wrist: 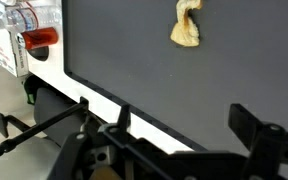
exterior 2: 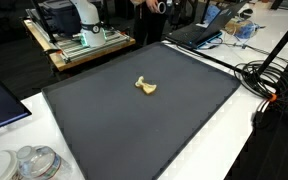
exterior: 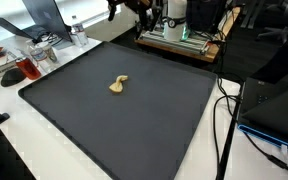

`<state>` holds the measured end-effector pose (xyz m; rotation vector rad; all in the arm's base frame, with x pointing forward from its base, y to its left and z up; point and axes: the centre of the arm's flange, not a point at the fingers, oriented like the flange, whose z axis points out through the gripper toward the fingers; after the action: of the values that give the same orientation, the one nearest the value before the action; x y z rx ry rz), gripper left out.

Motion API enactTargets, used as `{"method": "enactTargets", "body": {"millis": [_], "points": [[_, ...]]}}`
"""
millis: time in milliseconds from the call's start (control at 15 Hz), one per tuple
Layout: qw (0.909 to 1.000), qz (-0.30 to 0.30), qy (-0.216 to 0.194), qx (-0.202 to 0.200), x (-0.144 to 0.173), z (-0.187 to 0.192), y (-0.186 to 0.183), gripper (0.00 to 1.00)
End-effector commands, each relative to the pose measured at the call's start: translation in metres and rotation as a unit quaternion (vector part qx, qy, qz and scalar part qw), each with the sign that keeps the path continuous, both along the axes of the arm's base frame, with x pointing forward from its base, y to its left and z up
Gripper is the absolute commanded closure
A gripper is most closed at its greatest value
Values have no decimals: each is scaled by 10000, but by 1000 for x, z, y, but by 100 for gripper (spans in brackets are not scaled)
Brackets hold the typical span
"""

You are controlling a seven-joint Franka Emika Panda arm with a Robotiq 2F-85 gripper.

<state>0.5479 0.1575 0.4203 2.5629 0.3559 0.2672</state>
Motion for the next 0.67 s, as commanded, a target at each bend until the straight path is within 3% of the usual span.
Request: {"method": "enactTargets", "body": {"millis": [0, 600], "points": [[9989, -196, 242, -351, 39, -35, 20, 0], [9926, -234, 1076, -521, 59, -137, 27, 0]]}}
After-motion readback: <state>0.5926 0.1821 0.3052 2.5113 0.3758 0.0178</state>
